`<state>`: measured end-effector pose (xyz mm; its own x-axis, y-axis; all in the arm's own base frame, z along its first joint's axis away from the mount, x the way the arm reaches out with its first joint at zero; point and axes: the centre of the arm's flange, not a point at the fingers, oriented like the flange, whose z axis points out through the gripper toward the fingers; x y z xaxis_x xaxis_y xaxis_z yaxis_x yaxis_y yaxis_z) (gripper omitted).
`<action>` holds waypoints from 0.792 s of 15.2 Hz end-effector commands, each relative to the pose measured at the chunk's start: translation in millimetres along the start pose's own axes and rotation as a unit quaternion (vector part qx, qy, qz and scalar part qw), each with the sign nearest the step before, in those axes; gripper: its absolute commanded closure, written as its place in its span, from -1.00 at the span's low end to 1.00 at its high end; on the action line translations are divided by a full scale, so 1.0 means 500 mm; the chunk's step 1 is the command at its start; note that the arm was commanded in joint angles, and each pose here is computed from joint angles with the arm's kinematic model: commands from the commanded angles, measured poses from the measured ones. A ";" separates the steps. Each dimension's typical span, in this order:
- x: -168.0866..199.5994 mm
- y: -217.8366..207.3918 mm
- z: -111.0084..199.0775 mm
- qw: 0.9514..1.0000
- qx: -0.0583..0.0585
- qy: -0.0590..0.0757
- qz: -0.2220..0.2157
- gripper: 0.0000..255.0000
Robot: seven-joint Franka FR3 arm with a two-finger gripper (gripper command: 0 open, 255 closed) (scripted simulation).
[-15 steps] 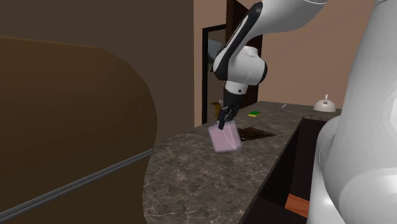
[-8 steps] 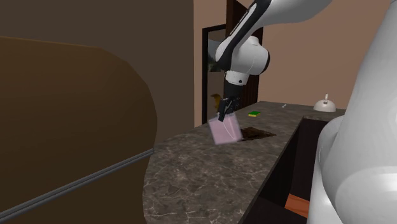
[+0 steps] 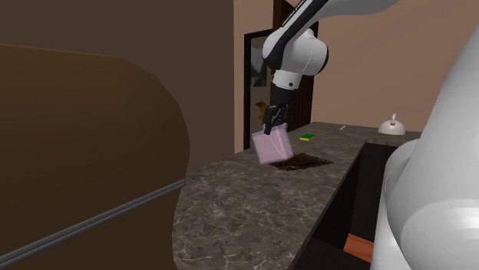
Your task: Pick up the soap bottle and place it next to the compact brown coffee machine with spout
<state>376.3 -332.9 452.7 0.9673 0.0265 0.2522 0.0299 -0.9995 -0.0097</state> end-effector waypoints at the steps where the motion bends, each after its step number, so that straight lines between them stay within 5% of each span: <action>1: 0.005 -0.001 -0.020 1.000 0.000 0.000 0.000 1.00; 12: 0.034 -0.002 -0.132 1.000 0.000 0.000 0.000 1.00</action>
<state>375.6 -332.8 516.1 0.9673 0.0264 0.2521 0.0298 -0.9995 -0.0095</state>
